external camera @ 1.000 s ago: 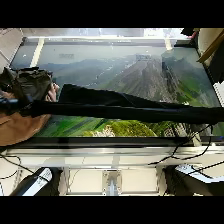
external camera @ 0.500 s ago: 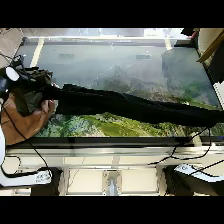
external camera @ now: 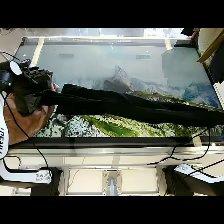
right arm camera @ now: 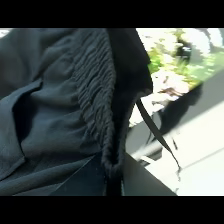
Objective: Fold the clothes and pants, and hang the long-sleeved shirts on hangers.
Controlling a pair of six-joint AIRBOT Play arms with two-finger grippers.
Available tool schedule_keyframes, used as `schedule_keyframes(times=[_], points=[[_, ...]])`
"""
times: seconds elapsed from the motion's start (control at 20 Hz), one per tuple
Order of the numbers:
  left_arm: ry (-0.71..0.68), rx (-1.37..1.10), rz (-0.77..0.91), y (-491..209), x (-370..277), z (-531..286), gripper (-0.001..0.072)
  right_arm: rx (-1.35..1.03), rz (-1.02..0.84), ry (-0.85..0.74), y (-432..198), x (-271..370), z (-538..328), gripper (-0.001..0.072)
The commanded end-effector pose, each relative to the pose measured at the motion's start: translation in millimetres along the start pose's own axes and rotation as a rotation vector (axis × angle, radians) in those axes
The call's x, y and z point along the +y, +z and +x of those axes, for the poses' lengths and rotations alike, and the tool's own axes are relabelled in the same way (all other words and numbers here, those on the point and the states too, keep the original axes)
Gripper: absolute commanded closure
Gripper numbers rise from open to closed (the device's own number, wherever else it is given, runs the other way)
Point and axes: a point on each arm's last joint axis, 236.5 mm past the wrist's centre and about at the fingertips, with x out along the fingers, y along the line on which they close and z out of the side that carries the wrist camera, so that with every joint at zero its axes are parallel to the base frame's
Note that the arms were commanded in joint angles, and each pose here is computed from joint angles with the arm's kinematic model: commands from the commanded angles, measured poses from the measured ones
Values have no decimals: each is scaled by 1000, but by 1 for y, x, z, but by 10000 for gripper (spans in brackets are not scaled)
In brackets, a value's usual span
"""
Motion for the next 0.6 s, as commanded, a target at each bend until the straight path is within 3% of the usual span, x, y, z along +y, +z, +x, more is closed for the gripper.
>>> schedule_keyframes(times=[0.0, 0.15, 0.55], points=[[21, 208, 60, -51, -1, -12, 703, 69, -14, -50, -24, -12, -15, 679], [21, 236, 68, -59, -3, -15, 703, 82, -25, -124, -30, -26, -23, 679], [16, 290, 65, -71, -5, -18, 703, 59, -49, -130, -22, -21, -21, 680]])
